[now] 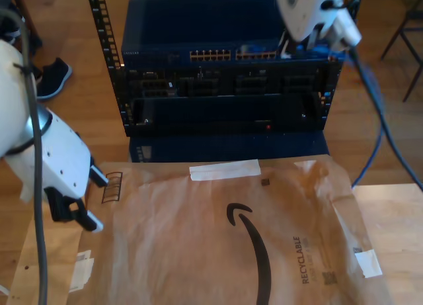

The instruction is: Grab the cable and plug it in

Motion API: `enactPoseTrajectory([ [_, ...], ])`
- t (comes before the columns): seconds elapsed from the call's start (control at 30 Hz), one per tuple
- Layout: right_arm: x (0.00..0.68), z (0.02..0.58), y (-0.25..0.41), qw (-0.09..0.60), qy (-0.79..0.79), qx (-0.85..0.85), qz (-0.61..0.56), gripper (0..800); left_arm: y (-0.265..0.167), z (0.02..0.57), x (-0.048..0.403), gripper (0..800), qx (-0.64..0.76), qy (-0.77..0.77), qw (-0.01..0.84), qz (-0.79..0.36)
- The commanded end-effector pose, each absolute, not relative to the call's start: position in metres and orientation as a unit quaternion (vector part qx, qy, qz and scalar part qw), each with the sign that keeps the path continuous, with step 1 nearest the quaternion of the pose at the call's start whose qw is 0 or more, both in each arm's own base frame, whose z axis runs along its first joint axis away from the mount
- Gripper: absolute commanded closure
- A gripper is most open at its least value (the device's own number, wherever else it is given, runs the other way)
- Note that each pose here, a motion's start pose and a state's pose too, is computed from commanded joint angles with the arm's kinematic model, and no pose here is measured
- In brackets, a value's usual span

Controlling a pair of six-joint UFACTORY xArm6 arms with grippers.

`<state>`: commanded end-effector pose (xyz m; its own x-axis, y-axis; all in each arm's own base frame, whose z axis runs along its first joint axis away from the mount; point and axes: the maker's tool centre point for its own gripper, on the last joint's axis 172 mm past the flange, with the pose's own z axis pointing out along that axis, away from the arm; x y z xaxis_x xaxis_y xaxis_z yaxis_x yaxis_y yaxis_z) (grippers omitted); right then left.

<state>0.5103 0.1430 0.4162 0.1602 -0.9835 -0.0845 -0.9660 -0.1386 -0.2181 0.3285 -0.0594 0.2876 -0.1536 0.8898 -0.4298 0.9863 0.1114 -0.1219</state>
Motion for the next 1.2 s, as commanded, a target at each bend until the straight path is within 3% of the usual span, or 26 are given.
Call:
enactPoseTrajectory([
  [0.13,0.437,0.420,0.128,0.082,0.668,-0.739,-0.015,799,-0.074,0.305,0.333,0,0.634,0.730,0.156,-0.202],
  [0.37,0.347,0.357,0.137,0.095,0.685,-0.720,0.054,799,-0.096,0.323,0.338,0,0.619,0.725,0.200,-0.227],
  [0.53,0.323,0.326,0.154,0.109,0.693,-0.705,0.103,799,-0.126,0.346,0.348,0,0.603,0.707,0.255,-0.267],
  [0.93,0.314,0.383,0.200,0.238,0.699,-0.637,0.222,792,-0.175,0.429,0.372,0,0.619,0.623,0.337,-0.339],
  [1.2,0.322,0.398,0.199,0.265,0.703,-0.618,0.232,790,-0.215,0.435,0.375,2,0.617,0.591,0.336,-0.395],
])
